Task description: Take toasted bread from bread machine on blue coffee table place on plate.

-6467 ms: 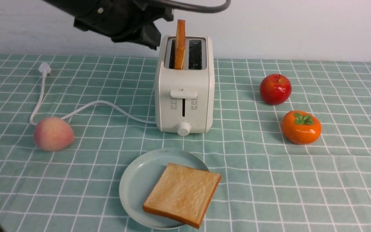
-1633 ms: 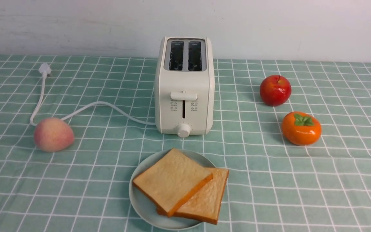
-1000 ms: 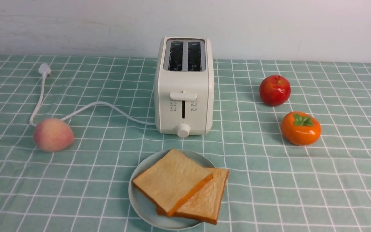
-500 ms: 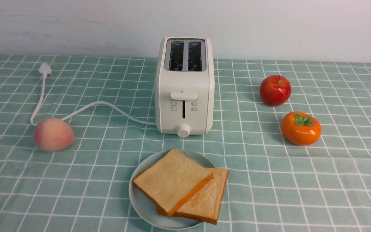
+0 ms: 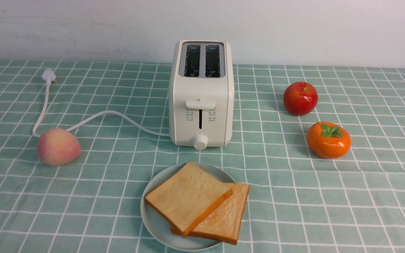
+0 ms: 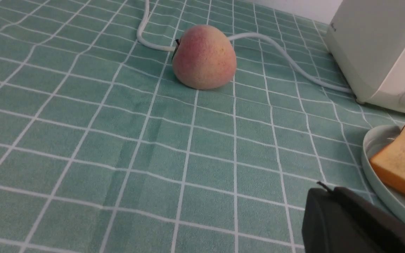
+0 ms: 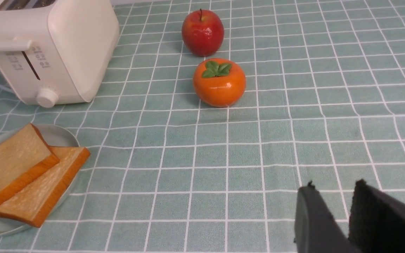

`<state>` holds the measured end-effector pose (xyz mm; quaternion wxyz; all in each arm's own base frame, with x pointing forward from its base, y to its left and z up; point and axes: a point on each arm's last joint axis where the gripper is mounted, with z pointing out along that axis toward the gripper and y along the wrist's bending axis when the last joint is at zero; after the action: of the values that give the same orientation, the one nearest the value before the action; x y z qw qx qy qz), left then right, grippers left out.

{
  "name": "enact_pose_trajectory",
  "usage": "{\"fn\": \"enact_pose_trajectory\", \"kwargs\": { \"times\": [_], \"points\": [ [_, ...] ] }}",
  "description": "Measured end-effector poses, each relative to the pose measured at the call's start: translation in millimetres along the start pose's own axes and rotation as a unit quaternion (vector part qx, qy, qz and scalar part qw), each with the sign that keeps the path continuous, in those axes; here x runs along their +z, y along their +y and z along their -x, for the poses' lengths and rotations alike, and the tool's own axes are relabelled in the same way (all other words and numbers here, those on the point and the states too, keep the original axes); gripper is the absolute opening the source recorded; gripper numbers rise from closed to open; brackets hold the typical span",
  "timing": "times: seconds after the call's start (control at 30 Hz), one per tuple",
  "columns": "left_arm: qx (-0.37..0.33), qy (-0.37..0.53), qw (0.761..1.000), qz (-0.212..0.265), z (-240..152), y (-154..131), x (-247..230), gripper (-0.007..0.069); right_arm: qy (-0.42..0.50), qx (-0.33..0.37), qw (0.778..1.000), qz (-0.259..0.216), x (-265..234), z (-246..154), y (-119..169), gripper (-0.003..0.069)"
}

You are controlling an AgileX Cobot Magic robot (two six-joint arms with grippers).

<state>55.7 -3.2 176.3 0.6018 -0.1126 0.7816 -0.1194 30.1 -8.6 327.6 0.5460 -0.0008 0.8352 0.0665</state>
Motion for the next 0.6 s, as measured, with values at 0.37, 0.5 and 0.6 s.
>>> {"fn": "enact_pose_trajectory", "kwargs": {
  "times": [0.37, 0.5, 0.6],
  "points": [
    [-0.001, 0.009, 1.000, 0.003, -2.1, 0.7, 0.2, -0.0003, 0.000, 0.000, 1.000, 0.000, 0.0, -0.1, 0.0, 0.0193],
    [-0.001, 0.009, 1.000, 0.003, -2.1, 0.7, 0.2, -0.0003, 0.000, 0.000, 1.000, 0.000, 0.0, -0.1, 0.0, 0.0199],
    [-0.001, 0.009, 1.000, 0.003, -2.1, 0.7, 0.2, -0.0001, 0.000, 0.000, 1.000, 0.000, 0.0, -0.1, 0.0, 0.0203]
  ]
}}
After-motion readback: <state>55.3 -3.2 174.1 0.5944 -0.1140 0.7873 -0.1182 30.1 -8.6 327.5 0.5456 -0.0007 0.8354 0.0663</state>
